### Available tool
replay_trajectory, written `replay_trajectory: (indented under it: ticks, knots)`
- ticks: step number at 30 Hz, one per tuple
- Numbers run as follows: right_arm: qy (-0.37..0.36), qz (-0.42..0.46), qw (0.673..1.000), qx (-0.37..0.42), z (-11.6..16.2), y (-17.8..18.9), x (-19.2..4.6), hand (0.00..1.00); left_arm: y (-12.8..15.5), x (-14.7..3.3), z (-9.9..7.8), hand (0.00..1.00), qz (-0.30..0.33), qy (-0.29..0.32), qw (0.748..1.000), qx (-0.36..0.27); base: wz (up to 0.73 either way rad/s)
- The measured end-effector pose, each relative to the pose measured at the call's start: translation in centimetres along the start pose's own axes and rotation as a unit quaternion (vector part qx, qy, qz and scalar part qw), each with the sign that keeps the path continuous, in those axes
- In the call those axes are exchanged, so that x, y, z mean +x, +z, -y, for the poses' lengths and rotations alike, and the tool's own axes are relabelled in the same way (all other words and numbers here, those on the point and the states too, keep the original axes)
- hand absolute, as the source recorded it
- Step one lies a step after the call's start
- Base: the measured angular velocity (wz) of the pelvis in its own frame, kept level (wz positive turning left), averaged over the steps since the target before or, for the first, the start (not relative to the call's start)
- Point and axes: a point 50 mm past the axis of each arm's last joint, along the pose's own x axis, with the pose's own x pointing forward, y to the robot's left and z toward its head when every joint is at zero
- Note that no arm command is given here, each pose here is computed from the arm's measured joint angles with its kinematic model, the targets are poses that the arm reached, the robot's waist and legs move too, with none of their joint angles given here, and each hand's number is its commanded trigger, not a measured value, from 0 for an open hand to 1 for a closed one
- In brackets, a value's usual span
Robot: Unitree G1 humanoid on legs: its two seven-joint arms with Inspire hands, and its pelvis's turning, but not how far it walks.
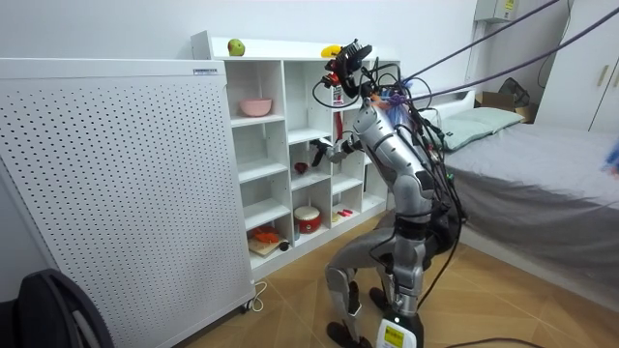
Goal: Arrange fruit in the closet
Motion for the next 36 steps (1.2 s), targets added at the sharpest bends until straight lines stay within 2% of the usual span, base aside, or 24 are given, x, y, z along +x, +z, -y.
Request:
replay_trajectory:
  ticks: [8, 15, 23, 25, 29, 31, 34, 36]
  knots:
    - [-0.002, -0.028, 0.999, 0.022, 0.0, -0.3, 0.0, 0.00, -0.3, -0.1, -0.1, 0.00, -0.003, 0.000, 1.000, 0.002, -0.01]
    - [0.005, -0.054, 0.998, 0.023, -0.1, -1.6, -0.4, 0.00, -0.4, 0.1, -1.1, 0.00, -0.004, 0.012, 1.000, 0.012, 0.00]
    - [0.055, -0.047, 0.997, -0.027, -0.5, -4.3, -1.4, 0.00, -1.3, 0.1, -1.1, 0.00, -0.019, 0.009, 1.000, 0.018, -0.02]
    - [0.065, -0.030, 0.996, -0.047, -0.7, -4.8, -1.9, 0.00, -1.3, 0.1, -1.1, 0.00, -0.018, 0.007, 1.000, 0.019, -0.04]
    - [0.107, 0.059, 0.984, -0.129, -1.1, -5.9, -3.4, 0.00, -2.1, 0.1, -0.8, 0.00, -0.028, -0.003, 0.999, 0.031, -0.15]
    - [0.139, 0.120, 0.967, -0.175, -1.4, -6.9, -4.9, 0.00, -2.6, 0.0, -0.6, 0.00, -0.037, -0.008, 0.999, 0.029, -0.22]
    - [0.174, 0.184, 0.946, -0.201, -1.8, -7.3, -6.8, 0.00, -2.7, 0.1, -0.5, 0.00, -0.035, -0.008, 0.999, 0.025, -0.24]
    - [0.216, 0.246, 0.920, -0.218, -2.1, -7.7, -8.8, 0.00, -2.7, 0.1, -0.1, 0.00, -0.033, -0.012, 0.999, 0.023, -0.14]
